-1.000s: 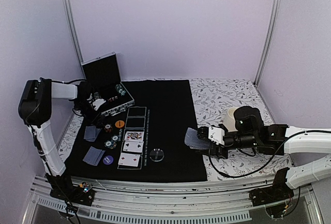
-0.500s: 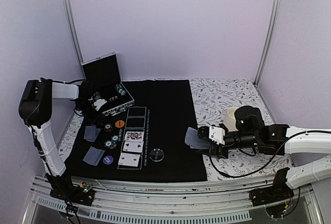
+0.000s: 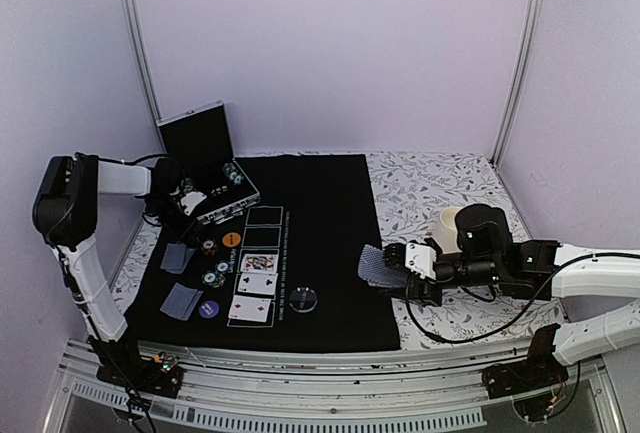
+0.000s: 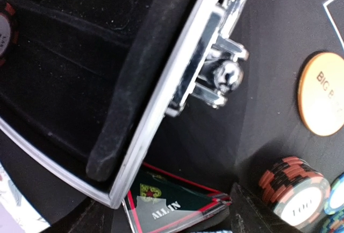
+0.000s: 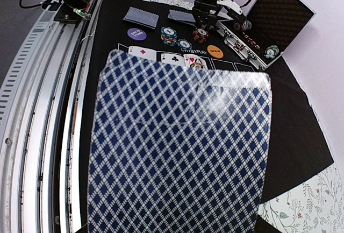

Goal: Distribute texas hold em gaming equipment
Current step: Pick up the all-in button from the poker table mat.

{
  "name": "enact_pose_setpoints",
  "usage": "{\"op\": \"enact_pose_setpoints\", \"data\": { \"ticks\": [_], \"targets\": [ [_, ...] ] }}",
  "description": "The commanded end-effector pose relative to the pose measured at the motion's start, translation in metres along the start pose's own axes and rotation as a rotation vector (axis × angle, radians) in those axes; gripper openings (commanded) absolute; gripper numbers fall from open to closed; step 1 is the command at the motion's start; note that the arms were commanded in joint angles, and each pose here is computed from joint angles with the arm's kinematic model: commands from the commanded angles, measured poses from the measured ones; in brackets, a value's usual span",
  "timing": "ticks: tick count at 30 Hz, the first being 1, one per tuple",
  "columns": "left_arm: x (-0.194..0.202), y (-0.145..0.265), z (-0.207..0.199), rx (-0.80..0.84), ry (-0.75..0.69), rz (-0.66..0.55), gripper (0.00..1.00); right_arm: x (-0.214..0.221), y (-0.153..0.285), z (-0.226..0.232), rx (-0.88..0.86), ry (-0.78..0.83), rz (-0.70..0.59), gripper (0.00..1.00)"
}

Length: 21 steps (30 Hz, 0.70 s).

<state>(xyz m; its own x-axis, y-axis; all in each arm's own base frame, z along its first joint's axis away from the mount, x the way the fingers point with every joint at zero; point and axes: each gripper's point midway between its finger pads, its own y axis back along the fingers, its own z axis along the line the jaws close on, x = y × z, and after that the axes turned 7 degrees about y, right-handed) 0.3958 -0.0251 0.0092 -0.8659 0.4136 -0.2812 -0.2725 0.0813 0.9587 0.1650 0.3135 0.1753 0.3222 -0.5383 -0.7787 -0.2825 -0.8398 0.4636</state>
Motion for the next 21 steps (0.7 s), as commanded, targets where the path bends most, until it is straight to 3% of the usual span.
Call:
{"op": "enact_pose_setpoints", "data": {
  "ticks": [1, 9, 16, 21],
  "targets": [
    [0.039, -0.01, 0.009, -0.061, -0.014, 0.134, 0.73, -0.009, 0.006, -0.003, 0.014, 0.007, -0.039, 0.57],
    [0.041, -0.017, 0.002, -0.019, -0.011, 0.146, 0.7, -0.009, 0.007, -0.003, 0.016, 0.006, -0.041, 0.56],
    [0.039, -0.01, 0.001, -0.011, -0.011, 0.138, 0.56, -0.009, 0.007, -0.002, 0.016, 0.01, -0.042, 0.57],
    [0.035, -0.004, -0.001, 0.001, -0.014, 0.111, 0.52, -0.01, 0.007, -0.003, 0.017, 0.01, -0.045, 0.56]
  ]
}}
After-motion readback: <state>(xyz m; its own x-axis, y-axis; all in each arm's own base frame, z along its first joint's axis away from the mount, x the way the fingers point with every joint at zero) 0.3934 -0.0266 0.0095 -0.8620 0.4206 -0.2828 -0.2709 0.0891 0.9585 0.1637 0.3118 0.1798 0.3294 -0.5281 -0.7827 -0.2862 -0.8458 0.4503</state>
